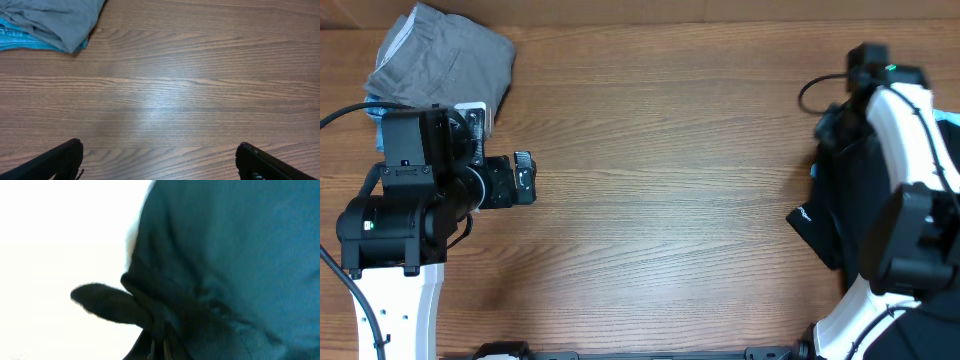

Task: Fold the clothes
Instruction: 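Reach the right gripper to the black t-shirt and grasp its collar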

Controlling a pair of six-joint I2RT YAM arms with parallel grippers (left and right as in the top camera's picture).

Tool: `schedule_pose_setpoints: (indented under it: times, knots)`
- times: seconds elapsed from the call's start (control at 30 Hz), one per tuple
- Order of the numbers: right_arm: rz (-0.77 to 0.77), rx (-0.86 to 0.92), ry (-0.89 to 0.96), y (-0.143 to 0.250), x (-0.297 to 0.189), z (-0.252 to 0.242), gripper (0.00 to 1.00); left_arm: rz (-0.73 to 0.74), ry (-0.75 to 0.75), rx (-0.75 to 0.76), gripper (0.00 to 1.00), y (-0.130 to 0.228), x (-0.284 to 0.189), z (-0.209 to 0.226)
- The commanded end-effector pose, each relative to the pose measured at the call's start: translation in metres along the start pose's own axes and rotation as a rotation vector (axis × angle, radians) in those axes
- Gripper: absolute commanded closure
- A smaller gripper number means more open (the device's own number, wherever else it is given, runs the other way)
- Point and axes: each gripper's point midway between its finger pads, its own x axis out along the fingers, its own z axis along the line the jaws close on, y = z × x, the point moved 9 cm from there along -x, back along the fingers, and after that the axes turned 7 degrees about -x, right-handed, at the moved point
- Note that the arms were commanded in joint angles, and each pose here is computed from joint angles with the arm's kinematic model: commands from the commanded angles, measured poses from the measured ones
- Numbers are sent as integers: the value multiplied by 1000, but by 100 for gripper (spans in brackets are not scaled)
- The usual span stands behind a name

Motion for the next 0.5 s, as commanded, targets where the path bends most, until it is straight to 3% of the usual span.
schedule_pose_setpoints:
  times: [0.0,0.17,0.47]
  knots:
    - [-190,-44,-75,-15,-70,-5,96,-16,15,3,0,-4,-3,-4]
    - [-299,-67,-149,-26,-120,-2,96,-17,15,2,0,-4,-3,-4]
    - [-427,-391,-593,1,-208,69,96,-59,-56,4,0,-10,-12,1]
